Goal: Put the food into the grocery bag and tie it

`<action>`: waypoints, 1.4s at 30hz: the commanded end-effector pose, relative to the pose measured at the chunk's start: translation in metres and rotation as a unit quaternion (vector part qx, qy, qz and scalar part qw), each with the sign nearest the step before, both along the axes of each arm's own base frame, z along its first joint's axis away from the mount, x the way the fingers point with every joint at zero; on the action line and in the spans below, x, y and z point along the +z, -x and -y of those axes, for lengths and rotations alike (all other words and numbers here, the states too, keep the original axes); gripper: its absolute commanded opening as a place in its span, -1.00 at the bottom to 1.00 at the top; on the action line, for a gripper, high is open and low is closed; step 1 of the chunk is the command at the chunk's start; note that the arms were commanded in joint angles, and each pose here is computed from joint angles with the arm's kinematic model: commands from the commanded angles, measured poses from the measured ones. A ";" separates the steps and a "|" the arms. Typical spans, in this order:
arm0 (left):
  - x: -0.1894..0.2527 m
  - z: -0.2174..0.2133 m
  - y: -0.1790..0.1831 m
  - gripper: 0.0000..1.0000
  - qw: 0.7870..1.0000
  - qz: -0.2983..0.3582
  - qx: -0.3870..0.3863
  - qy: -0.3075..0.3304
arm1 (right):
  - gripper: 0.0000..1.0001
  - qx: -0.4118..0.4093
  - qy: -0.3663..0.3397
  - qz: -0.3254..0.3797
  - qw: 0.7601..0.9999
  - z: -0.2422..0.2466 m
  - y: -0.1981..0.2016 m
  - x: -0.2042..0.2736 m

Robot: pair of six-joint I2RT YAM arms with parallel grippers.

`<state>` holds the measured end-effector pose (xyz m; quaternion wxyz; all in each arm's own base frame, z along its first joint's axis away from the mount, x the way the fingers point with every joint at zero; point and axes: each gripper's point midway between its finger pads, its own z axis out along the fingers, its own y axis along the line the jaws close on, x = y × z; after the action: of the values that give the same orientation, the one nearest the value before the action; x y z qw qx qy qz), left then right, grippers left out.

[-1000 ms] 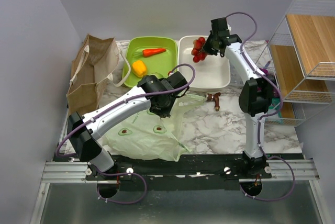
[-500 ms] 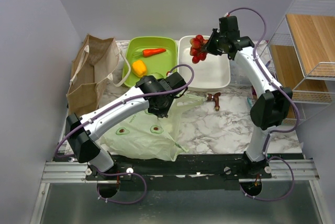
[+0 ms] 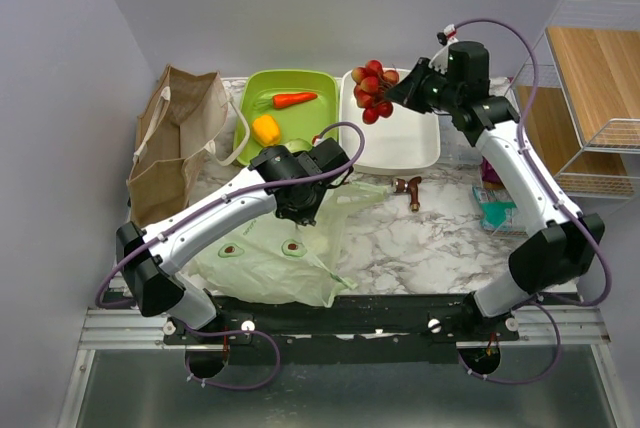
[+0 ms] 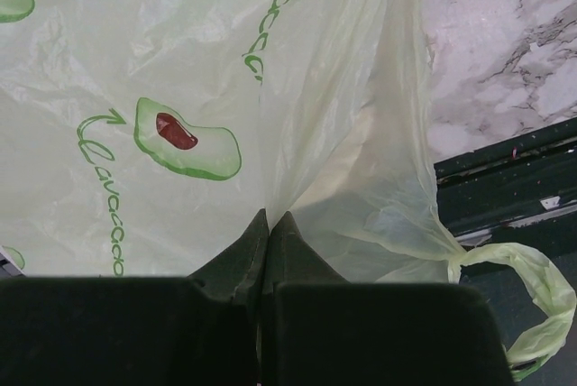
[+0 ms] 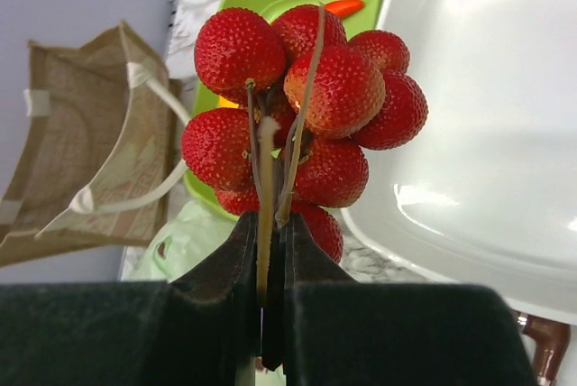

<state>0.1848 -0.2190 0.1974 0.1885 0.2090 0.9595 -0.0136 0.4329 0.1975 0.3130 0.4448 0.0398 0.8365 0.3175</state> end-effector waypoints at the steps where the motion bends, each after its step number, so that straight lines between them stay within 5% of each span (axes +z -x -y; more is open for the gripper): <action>1: 0.006 -0.011 0.001 -1.00 1.000 0.010 0.014 -0.005 | -0.99 0.080 -0.049 0.066 0.993 -0.020 0.035 0.041; 13: 0.011 -0.010 0.002 -1.00 1.000 0.013 0.018 0.007 | -0.99 0.193 -0.081 0.078 0.975 -0.025 0.128 0.056; 42: 0.023 -0.003 -0.015 -1.00 0.999 0.019 0.032 0.004 | -0.99 0.323 -0.038 -0.026 0.945 -0.013 0.272 -0.020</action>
<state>0.1955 -0.2147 0.2124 0.2015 0.1797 0.9628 -0.0052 0.1813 0.2086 0.3122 0.3370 -0.1832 0.7924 0.4743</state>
